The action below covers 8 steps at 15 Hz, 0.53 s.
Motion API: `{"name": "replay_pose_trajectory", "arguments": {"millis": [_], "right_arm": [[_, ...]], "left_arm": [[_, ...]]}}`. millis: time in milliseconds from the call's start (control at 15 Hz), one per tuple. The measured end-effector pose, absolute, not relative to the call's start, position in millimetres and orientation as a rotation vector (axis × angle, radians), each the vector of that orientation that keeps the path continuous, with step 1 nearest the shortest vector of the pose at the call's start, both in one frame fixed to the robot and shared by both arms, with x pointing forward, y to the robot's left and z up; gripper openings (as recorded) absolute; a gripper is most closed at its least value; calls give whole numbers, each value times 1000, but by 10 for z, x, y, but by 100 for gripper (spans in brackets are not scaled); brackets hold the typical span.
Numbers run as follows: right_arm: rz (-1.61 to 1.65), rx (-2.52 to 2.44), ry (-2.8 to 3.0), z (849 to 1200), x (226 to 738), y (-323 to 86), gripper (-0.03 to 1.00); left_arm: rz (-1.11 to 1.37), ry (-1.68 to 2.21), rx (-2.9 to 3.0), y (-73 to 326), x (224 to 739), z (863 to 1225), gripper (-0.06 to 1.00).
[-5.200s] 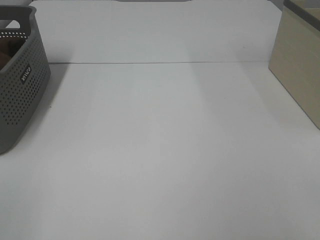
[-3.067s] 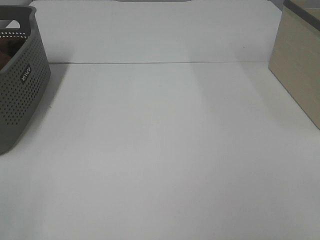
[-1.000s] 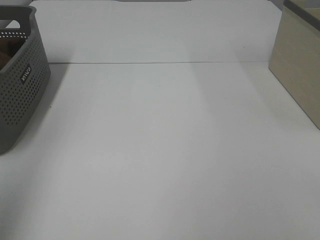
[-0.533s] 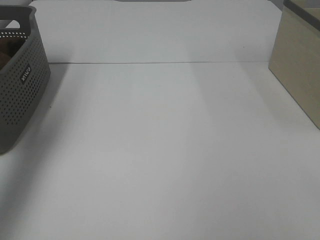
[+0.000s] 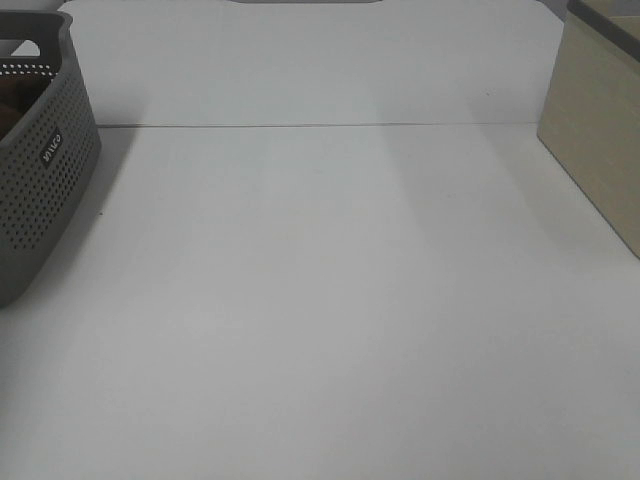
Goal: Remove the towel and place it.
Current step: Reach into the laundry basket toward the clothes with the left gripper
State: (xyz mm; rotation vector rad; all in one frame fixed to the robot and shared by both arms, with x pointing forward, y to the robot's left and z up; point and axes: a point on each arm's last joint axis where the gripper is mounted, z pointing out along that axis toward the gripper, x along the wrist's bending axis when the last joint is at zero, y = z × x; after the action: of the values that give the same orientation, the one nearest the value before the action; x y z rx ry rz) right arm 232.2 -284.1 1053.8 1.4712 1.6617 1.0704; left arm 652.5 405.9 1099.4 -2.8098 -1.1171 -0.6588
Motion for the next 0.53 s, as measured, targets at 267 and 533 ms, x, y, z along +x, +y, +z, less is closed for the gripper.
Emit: {"name": "replay_pose_trajectory", "arguments": {"millis": [267, 533], "right_arm": [[1070, 1471, 1662, 10538, 2322, -2841, 80], [1070, 1471, 1662, 10538, 2322, -2841, 80]], "left_arm": [[-453, -972, -2859, 4181, 6799, 10370, 99], [-339, -958, -2871, 4204, 6889, 10020, 99]]}}
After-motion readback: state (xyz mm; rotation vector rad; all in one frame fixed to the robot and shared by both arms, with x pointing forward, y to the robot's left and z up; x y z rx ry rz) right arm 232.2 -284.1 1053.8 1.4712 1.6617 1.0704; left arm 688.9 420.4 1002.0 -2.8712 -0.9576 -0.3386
